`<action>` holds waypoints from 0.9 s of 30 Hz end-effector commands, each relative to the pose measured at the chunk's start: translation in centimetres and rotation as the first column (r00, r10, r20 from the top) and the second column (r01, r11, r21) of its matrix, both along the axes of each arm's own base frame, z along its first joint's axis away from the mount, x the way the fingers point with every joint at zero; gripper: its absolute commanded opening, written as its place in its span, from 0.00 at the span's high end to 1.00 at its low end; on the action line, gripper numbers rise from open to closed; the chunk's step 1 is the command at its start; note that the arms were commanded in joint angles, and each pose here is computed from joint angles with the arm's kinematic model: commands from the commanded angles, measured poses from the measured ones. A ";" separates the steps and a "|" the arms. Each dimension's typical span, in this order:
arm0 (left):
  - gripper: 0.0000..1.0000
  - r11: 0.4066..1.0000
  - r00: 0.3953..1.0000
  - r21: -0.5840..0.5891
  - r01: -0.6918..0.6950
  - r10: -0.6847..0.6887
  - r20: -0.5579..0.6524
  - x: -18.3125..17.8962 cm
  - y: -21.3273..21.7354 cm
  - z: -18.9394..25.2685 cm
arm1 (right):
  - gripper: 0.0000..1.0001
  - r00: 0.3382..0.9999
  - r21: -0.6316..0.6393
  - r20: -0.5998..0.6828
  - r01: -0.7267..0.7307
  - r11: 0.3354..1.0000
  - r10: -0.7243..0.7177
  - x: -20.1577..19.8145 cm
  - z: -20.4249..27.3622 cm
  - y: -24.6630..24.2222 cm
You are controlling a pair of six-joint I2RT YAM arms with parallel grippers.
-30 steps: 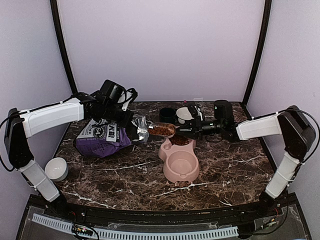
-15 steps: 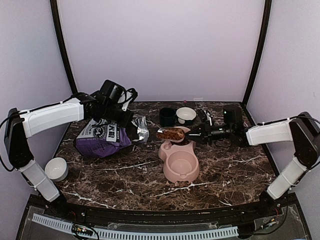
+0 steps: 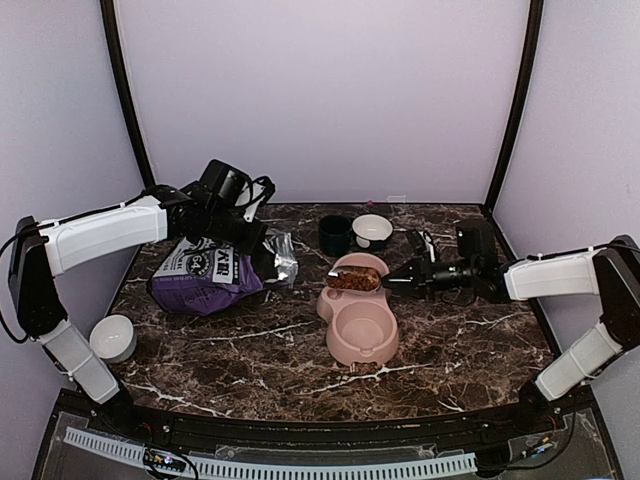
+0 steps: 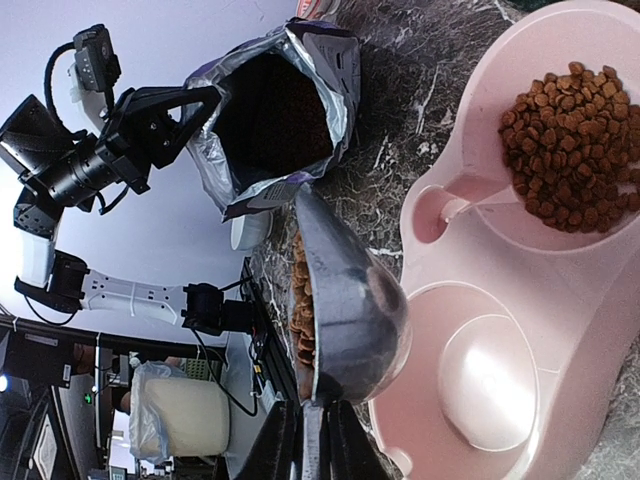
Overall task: Serve the pet food
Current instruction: Place the pet food in the pet food bowl.
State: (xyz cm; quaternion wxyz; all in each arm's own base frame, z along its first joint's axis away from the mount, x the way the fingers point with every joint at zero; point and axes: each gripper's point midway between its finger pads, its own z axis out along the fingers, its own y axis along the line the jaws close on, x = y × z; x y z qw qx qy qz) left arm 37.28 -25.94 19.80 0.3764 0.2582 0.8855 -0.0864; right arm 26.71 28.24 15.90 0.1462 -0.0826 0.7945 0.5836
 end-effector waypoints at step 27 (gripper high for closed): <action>1.00 0.998 0.994 -0.058 -0.003 0.009 0.106 0.1 0.5 4.1 | 1.00 0.996 -0.058 0.035 0.086 0.995 -0.084 -1.1 -0.5 -3.4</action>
